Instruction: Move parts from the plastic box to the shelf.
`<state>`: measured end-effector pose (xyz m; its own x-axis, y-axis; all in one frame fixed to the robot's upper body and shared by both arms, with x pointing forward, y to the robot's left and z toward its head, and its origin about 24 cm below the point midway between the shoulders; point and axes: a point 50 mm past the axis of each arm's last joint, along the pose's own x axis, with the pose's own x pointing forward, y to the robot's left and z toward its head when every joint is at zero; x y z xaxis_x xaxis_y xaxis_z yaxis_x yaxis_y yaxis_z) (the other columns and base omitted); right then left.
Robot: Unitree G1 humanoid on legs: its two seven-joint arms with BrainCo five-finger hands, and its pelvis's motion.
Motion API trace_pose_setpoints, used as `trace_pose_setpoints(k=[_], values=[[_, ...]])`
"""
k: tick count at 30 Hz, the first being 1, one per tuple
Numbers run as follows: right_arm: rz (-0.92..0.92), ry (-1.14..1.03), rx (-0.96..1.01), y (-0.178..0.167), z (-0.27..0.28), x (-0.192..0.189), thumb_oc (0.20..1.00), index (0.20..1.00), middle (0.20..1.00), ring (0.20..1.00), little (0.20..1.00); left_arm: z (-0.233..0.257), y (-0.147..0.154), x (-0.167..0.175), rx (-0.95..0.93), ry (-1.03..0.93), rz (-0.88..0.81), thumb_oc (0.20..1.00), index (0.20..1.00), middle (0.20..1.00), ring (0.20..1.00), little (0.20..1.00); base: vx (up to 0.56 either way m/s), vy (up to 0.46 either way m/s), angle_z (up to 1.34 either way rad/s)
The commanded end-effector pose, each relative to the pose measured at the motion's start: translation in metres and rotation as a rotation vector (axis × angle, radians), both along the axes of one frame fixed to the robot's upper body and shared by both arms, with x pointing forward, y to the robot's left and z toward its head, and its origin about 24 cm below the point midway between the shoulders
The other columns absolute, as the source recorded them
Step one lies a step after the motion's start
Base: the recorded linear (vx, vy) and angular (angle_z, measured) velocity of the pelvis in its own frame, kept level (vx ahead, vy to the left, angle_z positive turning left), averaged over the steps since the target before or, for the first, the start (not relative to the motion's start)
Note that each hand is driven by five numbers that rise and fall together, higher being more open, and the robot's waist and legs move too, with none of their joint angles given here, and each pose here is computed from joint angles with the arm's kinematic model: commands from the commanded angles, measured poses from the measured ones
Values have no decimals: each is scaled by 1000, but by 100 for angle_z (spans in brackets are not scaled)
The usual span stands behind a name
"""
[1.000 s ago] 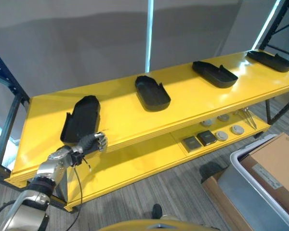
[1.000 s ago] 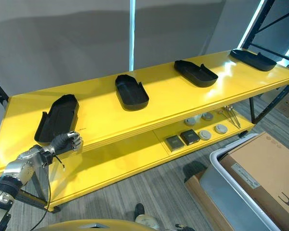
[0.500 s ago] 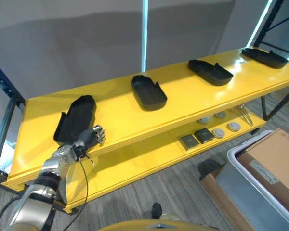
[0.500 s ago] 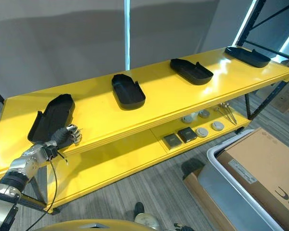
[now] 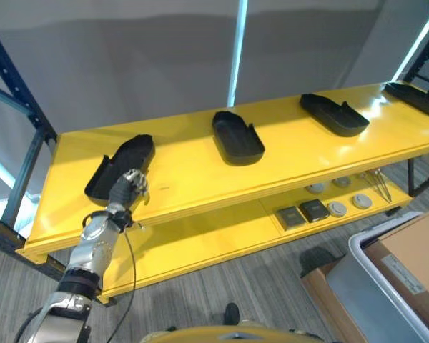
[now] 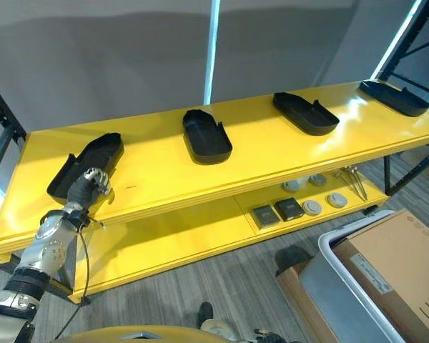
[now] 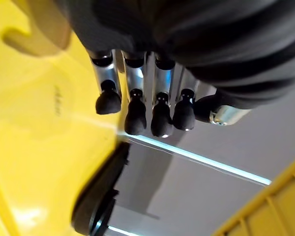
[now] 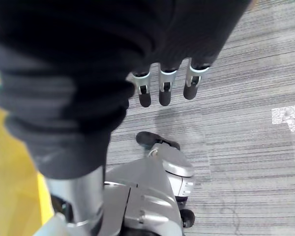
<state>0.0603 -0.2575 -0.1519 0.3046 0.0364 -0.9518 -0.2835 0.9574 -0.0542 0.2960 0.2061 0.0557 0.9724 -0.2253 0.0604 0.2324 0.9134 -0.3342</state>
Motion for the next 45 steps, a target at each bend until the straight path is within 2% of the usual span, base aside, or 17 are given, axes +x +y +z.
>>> trace_pose_setpoints(k=[1, 6, 13, 14, 15, 16, 20, 25, 29, 34, 35, 39, 45], values=[[-1, -4, -4, 0, 0, -1, 1000, 1000, 1000, 1000, 1000, 49, 1, 3, 20, -226, 82, 200, 200, 200, 200, 200, -2, 6, 14], [-3, -9, 10, 4, -1, 2, 1000, 1000, 1000, 1000, 1000, 57, -16, -2, 19, -247, 56, 200, 200, 200, 200, 200, 15, -5, 8], [1, -4, 10, 7, -2, 5, 1000, 1000, 1000, 1000, 1000, 62, -17, 10, -2, -280, 102, 200, 200, 200, 200, 200, 0, -16, -4], [-4, -5, 8, 7, -2, 4, 1000, 1000, 1000, 1000, 1000, 65, -14, 9, 2, -297, 132, 360, 360, 360, 360, 360, -14, -30, -5], [-12, -5, 6, 7, -2, 3, 1000, 1000, 1000, 1000, 1000, 68, -11, 8, 13, -315, 165, 884, 884, 884, 884, 884, -17, -29, -4], [-20, -6, 5, 7, -3, 2, 1000, 1000, 1000, 1000, 1000, 70, -8, 6, 20, -325, 181, 1000, 1000, 1000, 1000, 1000, 0, 0, 0], [-60, -7, 0, 8, -5, -4, 1000, 1000, 1000, 1000, 1000, 75, 7, -10, 93, -380, 298, 1000, 1000, 1000, 1000, 1000, -29, -35, 1], [-82, -14, 1, 9, -5, -5, 1000, 1000, 1000, 1000, 1000, 82, 24, -25, 106, -427, 351, 1000, 1000, 1000, 1000, 1000, -14, -4, 5], [-93, -22, 7, 9, -4, -4, 1000, 1000, 1000, 1000, 1000, 86, 38, -36, 188, -444, 438, 1000, 1000, 1000, 1000, 1000, -13, 9, 12], [-87, -17, 7, 10, -5, -5, 1000, 1000, 1000, 1000, 1000, 70, 65, -44, 242, -352, 581, 1000, 1000, 1000, 1000, 1000, -11, 35, 12], [-72, -10, 0, 7, -4, -5, 1000, 1000, 1000, 1000, 1000, 55, 77, -45, 288, -272, 656, 1000, 1000, 1000, 1000, 1000, -11, 51, 7], [-49, -5, -10, 2, -3, -3, 1000, 1000, 1000, 1000, 1000, 27, 92, -40, 346, -136, 793, 1000, 1000, 1000, 1000, 1000, 7, 47, 0], [9, 11, -22, -4, 0, -2, 1000, 1000, 1000, 1000, 1000, 12, 106, -20, 417, -60, 859, 1000, 1000, 1000, 1000, 1000, 14, 22, -2]])
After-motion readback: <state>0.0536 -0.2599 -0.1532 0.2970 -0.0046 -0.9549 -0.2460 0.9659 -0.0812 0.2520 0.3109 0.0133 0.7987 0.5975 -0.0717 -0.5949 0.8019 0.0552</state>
